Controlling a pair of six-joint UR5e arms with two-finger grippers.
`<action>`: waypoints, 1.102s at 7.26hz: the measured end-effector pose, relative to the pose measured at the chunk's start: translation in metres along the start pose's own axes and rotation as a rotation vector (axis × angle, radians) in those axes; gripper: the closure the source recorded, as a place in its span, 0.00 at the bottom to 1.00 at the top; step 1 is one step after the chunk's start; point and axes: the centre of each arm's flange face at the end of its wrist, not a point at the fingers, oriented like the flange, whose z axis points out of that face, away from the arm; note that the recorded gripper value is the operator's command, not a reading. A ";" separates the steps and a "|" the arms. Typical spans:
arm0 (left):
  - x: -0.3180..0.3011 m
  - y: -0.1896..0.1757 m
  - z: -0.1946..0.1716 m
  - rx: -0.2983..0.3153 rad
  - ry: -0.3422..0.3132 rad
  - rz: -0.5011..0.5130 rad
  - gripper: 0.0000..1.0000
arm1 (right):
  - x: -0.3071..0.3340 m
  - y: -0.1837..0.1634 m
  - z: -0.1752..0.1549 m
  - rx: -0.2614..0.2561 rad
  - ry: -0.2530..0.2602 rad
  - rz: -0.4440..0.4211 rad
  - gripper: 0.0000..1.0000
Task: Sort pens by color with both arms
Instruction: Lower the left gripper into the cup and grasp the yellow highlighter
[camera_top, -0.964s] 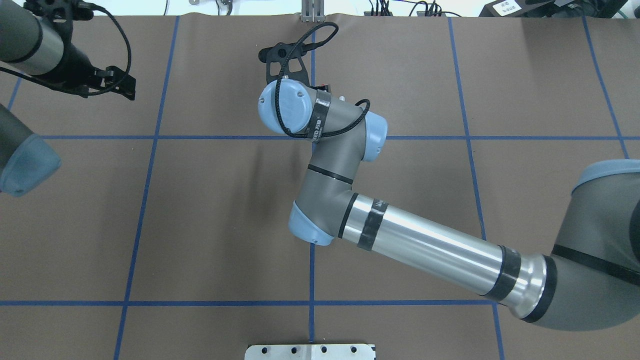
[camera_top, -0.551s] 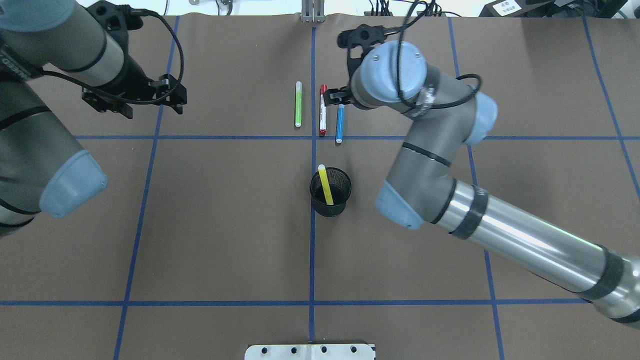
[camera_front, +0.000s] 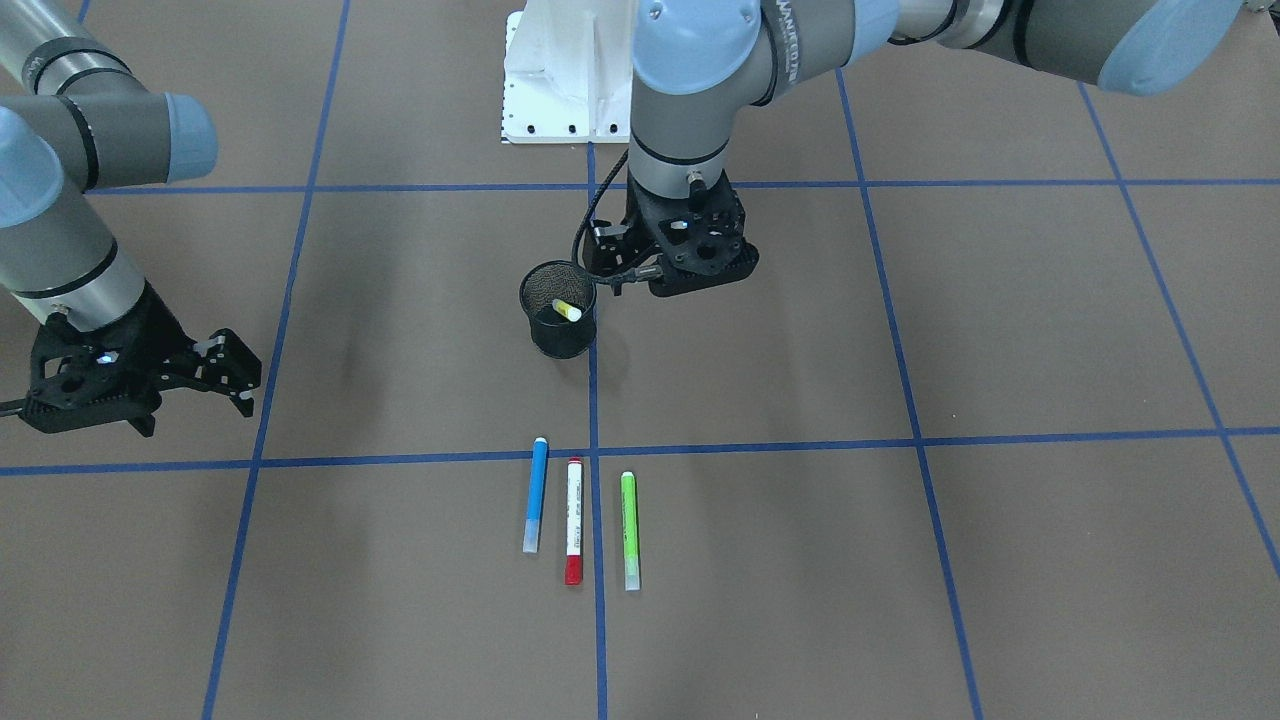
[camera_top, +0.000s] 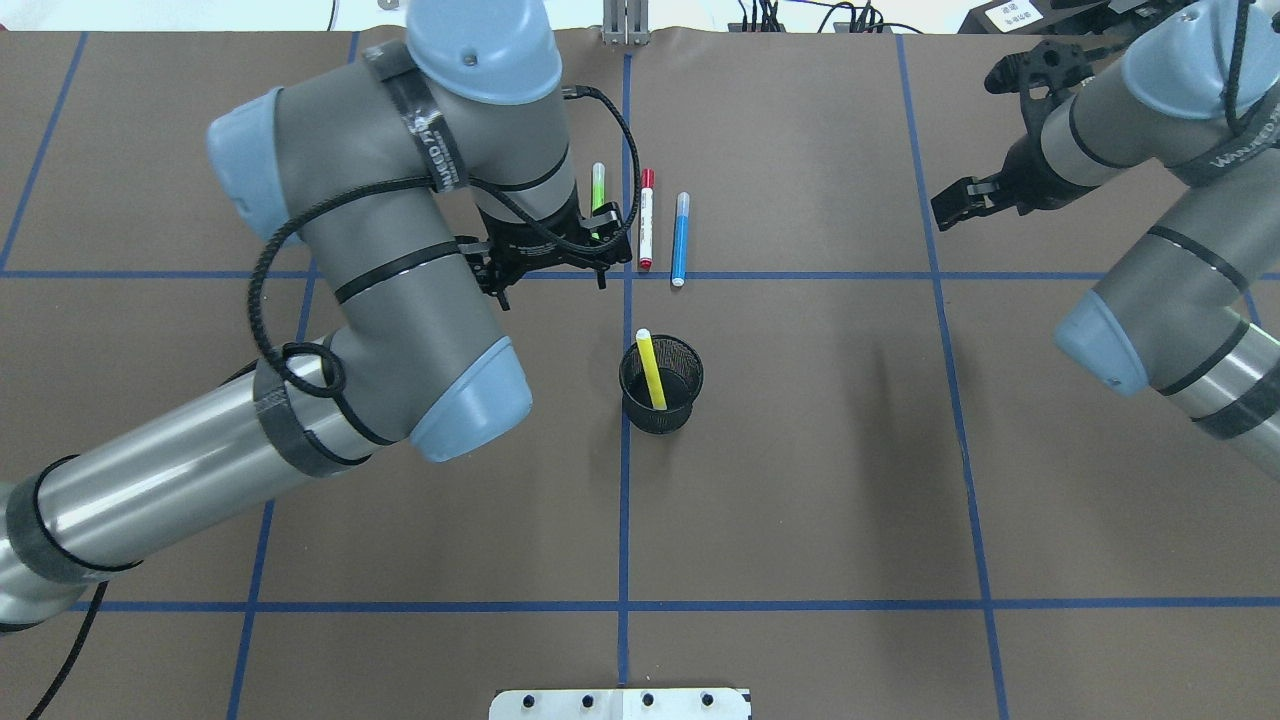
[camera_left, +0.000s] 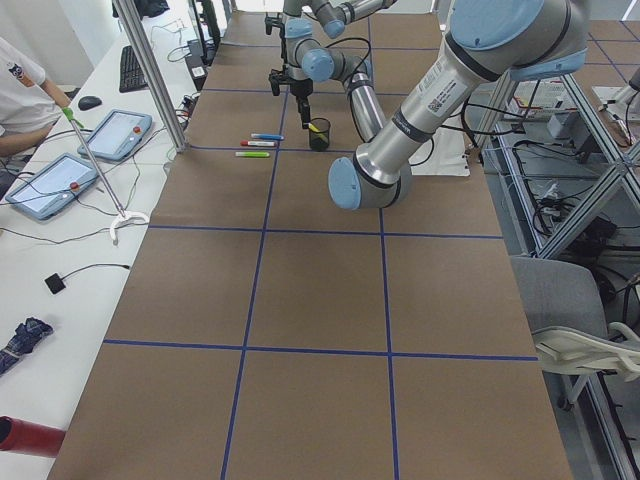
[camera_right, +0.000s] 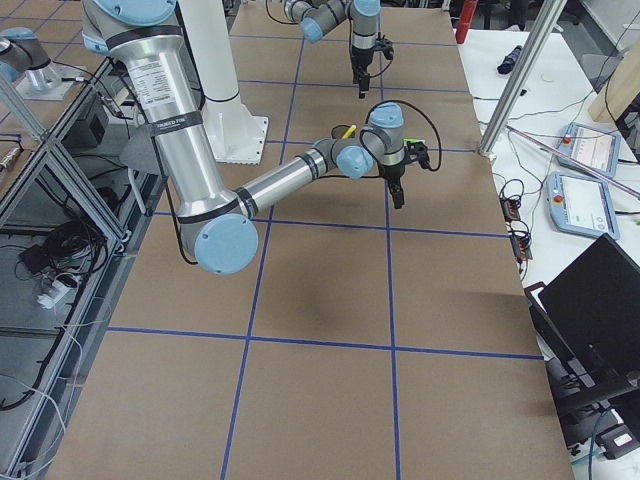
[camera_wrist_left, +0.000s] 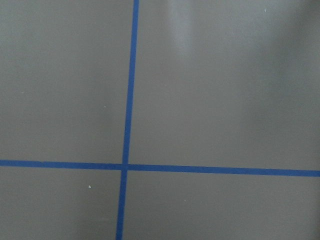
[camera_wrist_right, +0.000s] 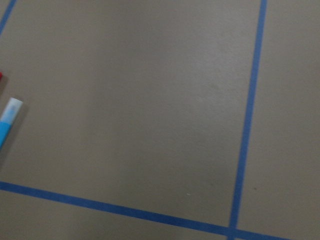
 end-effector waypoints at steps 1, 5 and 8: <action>0.014 -0.004 0.012 -0.052 0.010 -0.023 0.01 | 0.024 0.004 0.007 -0.029 0.008 0.013 0.01; 0.071 -0.034 0.053 -0.244 0.000 -0.231 0.07 | 0.070 0.017 0.027 -0.116 -0.007 0.050 0.01; 0.073 -0.044 0.063 -0.311 -0.024 -0.330 0.26 | 0.074 0.020 0.029 -0.120 -0.003 0.054 0.01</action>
